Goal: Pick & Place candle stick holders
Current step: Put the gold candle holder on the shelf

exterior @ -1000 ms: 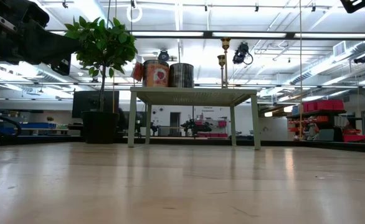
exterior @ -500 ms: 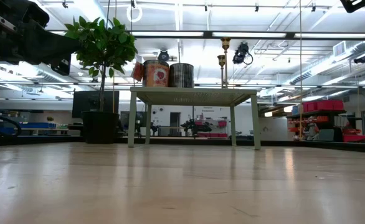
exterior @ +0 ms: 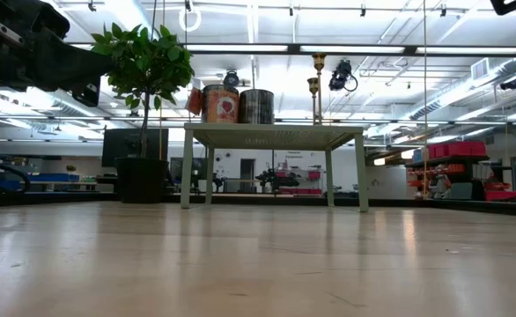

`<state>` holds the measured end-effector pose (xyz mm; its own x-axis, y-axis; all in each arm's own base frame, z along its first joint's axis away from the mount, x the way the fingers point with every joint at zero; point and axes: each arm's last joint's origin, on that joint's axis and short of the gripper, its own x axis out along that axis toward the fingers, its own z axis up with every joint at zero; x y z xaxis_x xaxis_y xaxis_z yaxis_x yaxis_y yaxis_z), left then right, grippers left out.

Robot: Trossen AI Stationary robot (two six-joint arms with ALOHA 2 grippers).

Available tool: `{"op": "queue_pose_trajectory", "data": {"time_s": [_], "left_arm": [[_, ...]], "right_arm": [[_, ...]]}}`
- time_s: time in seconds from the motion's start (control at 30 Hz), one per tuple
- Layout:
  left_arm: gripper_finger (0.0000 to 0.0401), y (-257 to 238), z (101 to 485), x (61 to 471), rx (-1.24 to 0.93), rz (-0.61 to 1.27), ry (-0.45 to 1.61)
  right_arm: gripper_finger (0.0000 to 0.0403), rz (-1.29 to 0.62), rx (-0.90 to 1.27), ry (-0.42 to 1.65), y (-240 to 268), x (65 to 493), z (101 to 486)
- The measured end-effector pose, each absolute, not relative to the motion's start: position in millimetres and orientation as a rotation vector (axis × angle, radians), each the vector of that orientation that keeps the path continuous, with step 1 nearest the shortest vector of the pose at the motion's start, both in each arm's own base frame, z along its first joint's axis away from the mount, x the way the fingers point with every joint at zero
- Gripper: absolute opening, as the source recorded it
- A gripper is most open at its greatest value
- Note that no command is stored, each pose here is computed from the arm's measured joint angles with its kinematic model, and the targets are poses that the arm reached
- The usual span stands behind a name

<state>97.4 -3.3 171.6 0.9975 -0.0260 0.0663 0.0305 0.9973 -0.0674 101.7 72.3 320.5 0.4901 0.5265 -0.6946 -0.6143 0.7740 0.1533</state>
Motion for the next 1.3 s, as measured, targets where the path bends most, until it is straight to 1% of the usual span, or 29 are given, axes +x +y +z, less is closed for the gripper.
{"op": "queue_pose_trajectory", "data": {"time_s": [0.27, 0.87, 1.3], "left_arm": [[0.003, -3.3, 171.6, 97.4, -0.068, -0.028, -0.066], [0.003, -3.3, 171.7, 97.4, -0.068, -0.028, -0.066], [0.003, -3.2, 171.7, 97.4, -0.068, -0.028, -0.066]], "right_arm": [[0.0306, 0.732, -0.129, 0.842, 78.9, 98.9, 309.3], [0.0306, 0.853, -0.183, 0.838, 100.1, 97.7, 280.9], [0.0306, 0.835, -0.2, 0.809, 105.4, 102.9, 276.8]]}}
